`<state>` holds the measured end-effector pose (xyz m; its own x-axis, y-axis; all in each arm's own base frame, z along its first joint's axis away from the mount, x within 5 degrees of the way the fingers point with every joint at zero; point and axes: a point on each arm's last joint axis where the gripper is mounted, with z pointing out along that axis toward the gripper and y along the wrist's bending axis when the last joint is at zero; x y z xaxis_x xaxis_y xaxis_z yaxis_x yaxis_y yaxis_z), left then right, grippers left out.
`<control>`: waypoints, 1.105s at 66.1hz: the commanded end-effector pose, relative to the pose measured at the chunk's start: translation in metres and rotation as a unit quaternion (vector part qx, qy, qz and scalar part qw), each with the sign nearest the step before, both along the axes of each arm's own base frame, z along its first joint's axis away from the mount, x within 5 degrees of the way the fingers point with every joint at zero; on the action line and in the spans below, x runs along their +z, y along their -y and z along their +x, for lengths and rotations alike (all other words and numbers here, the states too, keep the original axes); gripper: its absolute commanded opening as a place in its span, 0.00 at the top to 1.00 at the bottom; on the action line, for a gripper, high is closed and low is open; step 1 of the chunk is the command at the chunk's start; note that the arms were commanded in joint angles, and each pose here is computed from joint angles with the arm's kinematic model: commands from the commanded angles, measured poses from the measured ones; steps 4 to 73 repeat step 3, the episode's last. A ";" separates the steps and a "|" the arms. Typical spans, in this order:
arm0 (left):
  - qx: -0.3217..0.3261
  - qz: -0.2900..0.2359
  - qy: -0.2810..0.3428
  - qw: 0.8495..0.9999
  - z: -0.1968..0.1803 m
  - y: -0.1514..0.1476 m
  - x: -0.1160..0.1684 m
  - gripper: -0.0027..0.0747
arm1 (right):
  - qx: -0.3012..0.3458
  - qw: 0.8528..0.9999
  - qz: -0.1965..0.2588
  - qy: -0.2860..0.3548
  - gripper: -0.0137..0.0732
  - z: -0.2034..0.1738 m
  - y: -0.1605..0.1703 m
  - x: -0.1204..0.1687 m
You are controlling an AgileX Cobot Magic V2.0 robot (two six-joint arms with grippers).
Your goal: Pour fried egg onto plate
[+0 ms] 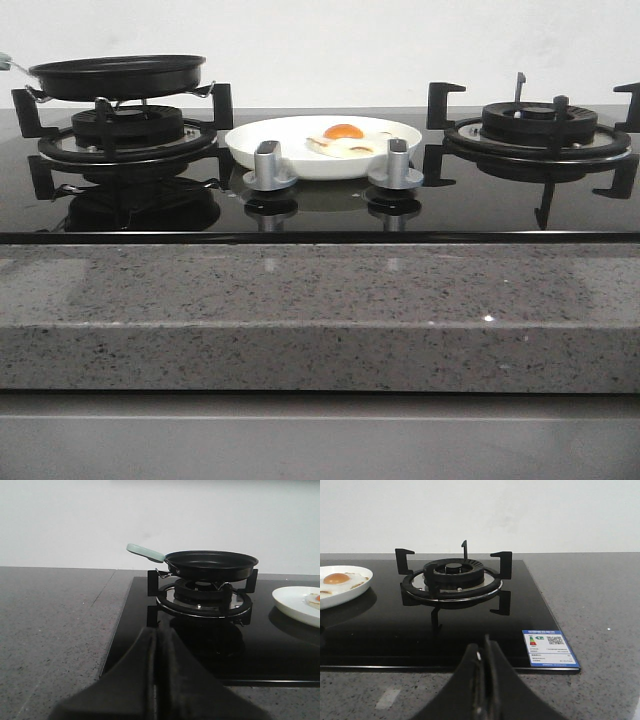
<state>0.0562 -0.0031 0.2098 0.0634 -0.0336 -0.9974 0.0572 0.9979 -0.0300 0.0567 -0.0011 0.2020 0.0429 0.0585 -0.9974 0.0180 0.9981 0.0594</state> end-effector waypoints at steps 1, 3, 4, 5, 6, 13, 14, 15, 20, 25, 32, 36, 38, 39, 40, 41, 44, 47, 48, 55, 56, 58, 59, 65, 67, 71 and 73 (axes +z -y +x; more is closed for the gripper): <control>-0.001 -0.005 0.043 0.999 -0.002 0.000 0.006 0.99 | -0.007 0.998 -0.006 0.059 0.92 -0.003 0.001 0.012; -0.001 -0.005 0.043 0.999 -0.002 0.000 0.006 0.99 | -0.007 0.998 -0.006 0.059 0.92 -0.003 0.001 0.012; -0.001 -0.005 0.043 0.999 -0.002 0.000 0.006 0.99 | -0.007 0.998 -0.006 0.059 0.92 -0.003 0.001 0.012; -0.001 -0.005 0.043 0.999 -0.002 0.000 0.006 0.99 | -0.007 0.998 -0.006 0.059 0.92 -0.003 0.001 0.012; -0.001 -0.005 0.043 0.999 -0.002 0.000 0.006 0.99 | -0.007 0.998 -0.006 0.059 0.92 -0.003 0.001 0.012; -0.001 -0.005 0.043 0.999 -0.002 0.000 0.006 0.99 | -0.007 0.998 -0.006 0.059 0.92 -0.003 0.001 0.012; -0.001 -0.005 0.043 0.999 -0.002 0.000 0.006 0.99 | -0.007 0.998 -0.006 0.059 0.92 -0.003 0.001 0.012; -0.001 -0.005 0.043 0.999 -0.002 0.000 0.006 0.99 | -0.007 0.998 -0.006 0.059 0.92 -0.003 0.001 0.012; -0.001 -0.005 0.043 0.999 -0.002 0.000 0.006 0.99 | -0.007 0.998 -0.006 0.059 0.92 -0.003 0.001 0.012; -0.001 -0.005 0.043 0.999 -0.002 0.000 0.006 0.99 | -0.007 0.998 -0.006 0.059 0.92 -0.003 0.001 0.012; -0.001 -0.005 0.043 0.999 -0.002 0.000 0.006 0.99 | -0.007 0.998 -0.006 0.059 0.92 -0.003 0.001 0.012; -0.001 -0.005 0.043 0.999 -0.002 0.000 0.006 0.99 | -0.007 0.998 -0.006 0.059 0.92 -0.003 0.001 0.012; -0.001 -0.005 0.043 0.999 -0.002 0.000 0.006 0.99 | -0.007 0.998 -0.006 0.059 0.92 -0.003 0.001 0.012; -0.001 -0.005 0.043 0.999 -0.002 0.000 0.006 0.99 | -0.007 0.998 -0.006 0.059 0.92 -0.003 0.001 0.012; -0.001 -0.005 0.043 0.999 -0.002 0.000 0.006 0.99 | -0.007 0.998 -0.006 0.059 0.92 -0.003 0.001 0.012; -0.001 -0.005 0.043 0.999 -0.002 0.000 0.006 0.99 | -0.007 0.998 -0.006 0.059 0.92 -0.003 0.001 0.012; -0.001 -0.005 0.043 0.999 -0.002 0.000 0.006 0.99 | -0.007 0.998 -0.006 0.059 0.92 -0.003 0.001 0.012; -0.001 -0.005 0.043 0.999 -0.002 0.000 0.006 0.99 | -0.007 0.998 -0.006 0.059 0.92 -0.003 0.001 0.012; -0.001 -0.005 0.043 0.999 -0.002 0.000 0.006 0.99 | -0.007 0.998 -0.006 0.059 0.92 -0.003 0.001 0.012; -0.001 -0.005 0.043 0.999 -0.002 0.000 0.006 0.99 | -0.007 0.998 -0.006 0.059 0.92 -0.003 0.001 0.012; -0.001 -0.005 0.043 0.999 -0.002 0.000 0.006 0.99 | -0.007 0.998 -0.006 0.059 0.92 -0.003 0.001 0.012; -0.001 -0.005 0.043 0.999 -0.002 0.000 0.006 0.99 | -0.007 0.998 -0.006 0.059 0.92 -0.003 0.001 0.012; -0.001 -0.005 0.043 0.999 -0.002 0.000 0.006 0.99 | -0.007 0.998 -0.006 0.059 0.92 -0.003 0.001 0.012; -0.001 -0.005 0.043 0.999 -0.002 0.000 0.006 0.99 | -0.007 0.998 -0.006 0.059 0.92 -0.003 0.001 0.012; -0.001 -0.005 0.043 0.999 -0.002 0.000 0.006 0.99 | -0.007 0.998 -0.006 0.059 0.92 -0.003 0.001 0.012; -0.001 -0.005 0.043 0.999 -0.002 0.000 0.006 0.99 | -0.007 0.998 -0.006 0.059 0.92 -0.003 0.001 0.012; -0.001 -0.005 0.043 0.999 -0.002 0.000 0.006 0.99 | -0.007 0.998 -0.006 0.059 0.92 -0.003 0.001 0.012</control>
